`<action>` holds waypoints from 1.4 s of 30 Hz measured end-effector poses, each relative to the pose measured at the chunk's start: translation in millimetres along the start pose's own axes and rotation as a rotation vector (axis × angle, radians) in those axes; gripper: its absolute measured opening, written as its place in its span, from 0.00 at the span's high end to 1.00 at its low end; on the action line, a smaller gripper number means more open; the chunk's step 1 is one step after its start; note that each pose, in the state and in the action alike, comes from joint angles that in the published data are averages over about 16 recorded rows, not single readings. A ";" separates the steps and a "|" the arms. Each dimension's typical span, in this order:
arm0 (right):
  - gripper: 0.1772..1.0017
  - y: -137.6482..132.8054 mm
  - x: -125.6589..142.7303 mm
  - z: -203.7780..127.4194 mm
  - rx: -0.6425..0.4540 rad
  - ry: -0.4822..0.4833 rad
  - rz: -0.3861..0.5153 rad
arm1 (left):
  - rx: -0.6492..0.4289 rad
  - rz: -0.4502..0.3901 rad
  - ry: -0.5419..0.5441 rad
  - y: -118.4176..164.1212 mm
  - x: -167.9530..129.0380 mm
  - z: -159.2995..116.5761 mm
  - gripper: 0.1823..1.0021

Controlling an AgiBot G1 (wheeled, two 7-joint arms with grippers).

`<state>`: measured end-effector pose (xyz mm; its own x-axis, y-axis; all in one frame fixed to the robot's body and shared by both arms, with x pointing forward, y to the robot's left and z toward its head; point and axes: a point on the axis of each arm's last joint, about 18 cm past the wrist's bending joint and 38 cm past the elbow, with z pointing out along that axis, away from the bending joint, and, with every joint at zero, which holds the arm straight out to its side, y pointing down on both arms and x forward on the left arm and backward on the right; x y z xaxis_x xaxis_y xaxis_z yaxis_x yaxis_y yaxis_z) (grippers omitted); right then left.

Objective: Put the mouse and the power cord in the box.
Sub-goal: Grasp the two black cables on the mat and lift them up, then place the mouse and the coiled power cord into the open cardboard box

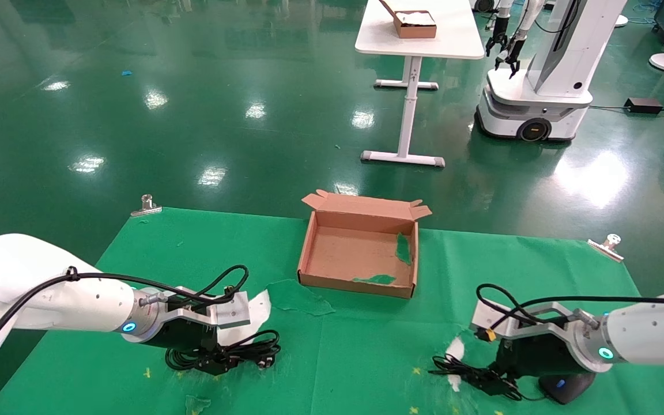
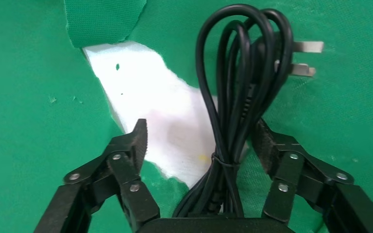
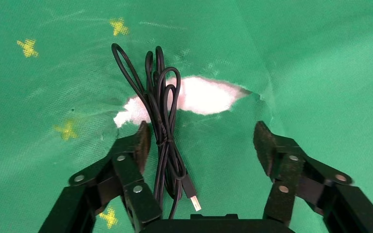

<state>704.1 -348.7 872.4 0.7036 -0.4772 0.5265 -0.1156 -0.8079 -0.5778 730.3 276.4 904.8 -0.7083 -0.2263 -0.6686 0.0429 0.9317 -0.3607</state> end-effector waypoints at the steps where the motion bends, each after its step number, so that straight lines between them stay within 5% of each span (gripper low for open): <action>1: 0.21 0.0 0.0 -0.1 0.000 0.000 0.000 | 0.000 0.000 0.000 0.0 0.0 0.0 0.22; 21: 0.74 -0.1 -0.4 -1.0 0.003 -0.002 0.000 | 0.002 -0.001 0.000 -0.1 0.2 0.0 0.76; 32: 0.91 -5.1 2.8 -6.1 0.019 0.004 -0.016 | 0.031 -0.014 -0.012 -1.4 -9.5 -15.3 0.87; 42: 0.95 -31.2 27.8 -48.3 0.112 0.071 -0.084 | 0.165 -0.023 -0.080 -34.9 -41.9 -55.1 0.87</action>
<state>693.4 -353.4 935.2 0.6557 -0.4359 0.6165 0.0237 -0.8042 -0.5938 719.8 269.1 981.2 -0.6521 -0.2751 -0.7065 0.1467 0.8684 -0.4736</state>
